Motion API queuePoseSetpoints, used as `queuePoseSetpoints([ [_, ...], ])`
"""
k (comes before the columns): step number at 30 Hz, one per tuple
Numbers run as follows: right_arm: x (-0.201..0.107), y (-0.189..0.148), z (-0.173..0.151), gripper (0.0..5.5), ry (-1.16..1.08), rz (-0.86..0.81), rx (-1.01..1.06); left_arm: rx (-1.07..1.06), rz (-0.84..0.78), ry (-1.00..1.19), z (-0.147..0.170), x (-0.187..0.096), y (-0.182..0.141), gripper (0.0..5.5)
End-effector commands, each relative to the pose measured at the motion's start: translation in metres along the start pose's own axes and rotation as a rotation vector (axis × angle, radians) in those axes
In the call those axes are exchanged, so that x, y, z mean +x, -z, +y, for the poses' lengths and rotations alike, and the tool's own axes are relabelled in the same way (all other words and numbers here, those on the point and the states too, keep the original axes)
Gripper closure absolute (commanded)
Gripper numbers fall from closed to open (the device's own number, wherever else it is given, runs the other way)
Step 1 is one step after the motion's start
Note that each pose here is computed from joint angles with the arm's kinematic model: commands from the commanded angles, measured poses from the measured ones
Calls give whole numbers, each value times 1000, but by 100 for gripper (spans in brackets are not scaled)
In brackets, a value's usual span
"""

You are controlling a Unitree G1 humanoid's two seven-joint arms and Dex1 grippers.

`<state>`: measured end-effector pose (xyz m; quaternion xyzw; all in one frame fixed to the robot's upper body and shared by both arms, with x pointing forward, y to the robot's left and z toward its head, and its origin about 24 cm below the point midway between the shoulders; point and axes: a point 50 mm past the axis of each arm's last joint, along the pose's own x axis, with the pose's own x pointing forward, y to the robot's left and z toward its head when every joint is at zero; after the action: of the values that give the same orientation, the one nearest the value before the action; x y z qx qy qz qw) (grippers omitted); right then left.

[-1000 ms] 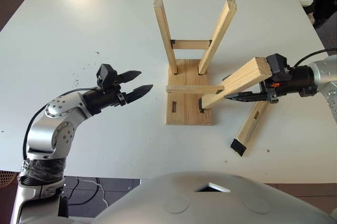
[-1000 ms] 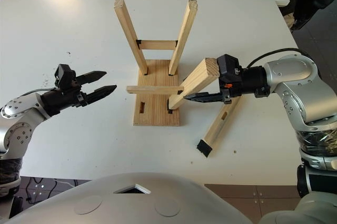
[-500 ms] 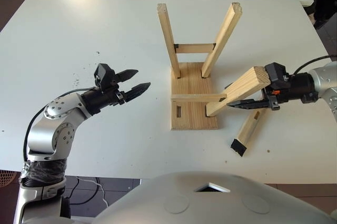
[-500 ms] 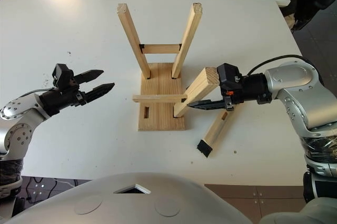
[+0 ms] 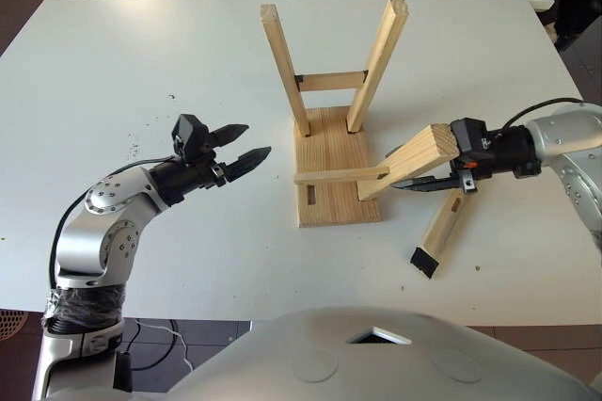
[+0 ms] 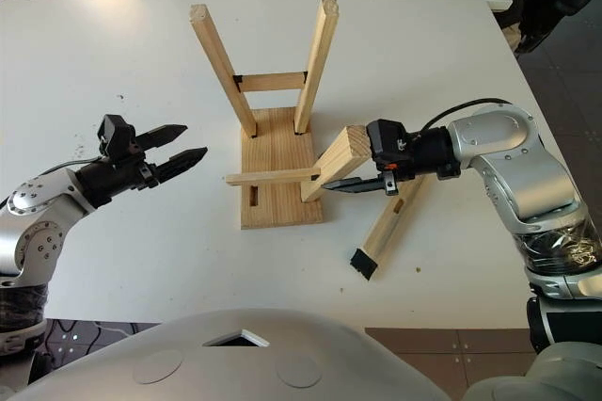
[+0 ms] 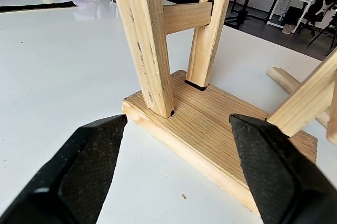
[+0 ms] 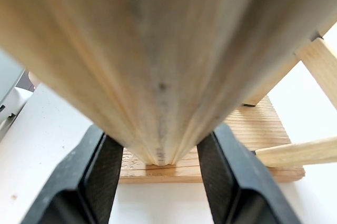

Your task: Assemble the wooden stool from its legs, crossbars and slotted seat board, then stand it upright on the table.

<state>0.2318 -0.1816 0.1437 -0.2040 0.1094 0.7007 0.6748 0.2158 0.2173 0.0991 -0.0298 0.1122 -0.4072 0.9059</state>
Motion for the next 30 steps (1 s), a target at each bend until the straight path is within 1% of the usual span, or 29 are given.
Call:
queuePoseSetpoints([
  [1,9,54,14,348,-68,275,159,23,17,1,1,5,-2,189],
  [4,9,54,7,348,-79,267,193,23,16,1,1,6,-1,189],
  [8,14,55,-1,348,-124,258,287,21,13,1,0,10,1,189],
  [12,19,61,-6,348,-150,308,290,20,11,2,-2,12,3,189],
  [17,22,68,-7,348,-161,315,317,16,12,3,-3,13,4,189],
  [19,24,63,-9,348,-151,271,322,15,10,4,-3,14,4,189],
  [23,26,42,-20,348,-85,184,205,13,8,-6,-3,12,5,189],
  [24,26,38,-23,312,-59,170,178,12,8,-8,-3,12,5,189],
  [26,25,31,-29,290,-10,150,136,11,8,-12,-2,12,6,189],
  [27,24,29,-32,271,15,145,113,11,7,-13,-3,13,6,189],
  [30,20,27,-36,231,78,177,38,10,6,-13,-3,13,7,189],
])
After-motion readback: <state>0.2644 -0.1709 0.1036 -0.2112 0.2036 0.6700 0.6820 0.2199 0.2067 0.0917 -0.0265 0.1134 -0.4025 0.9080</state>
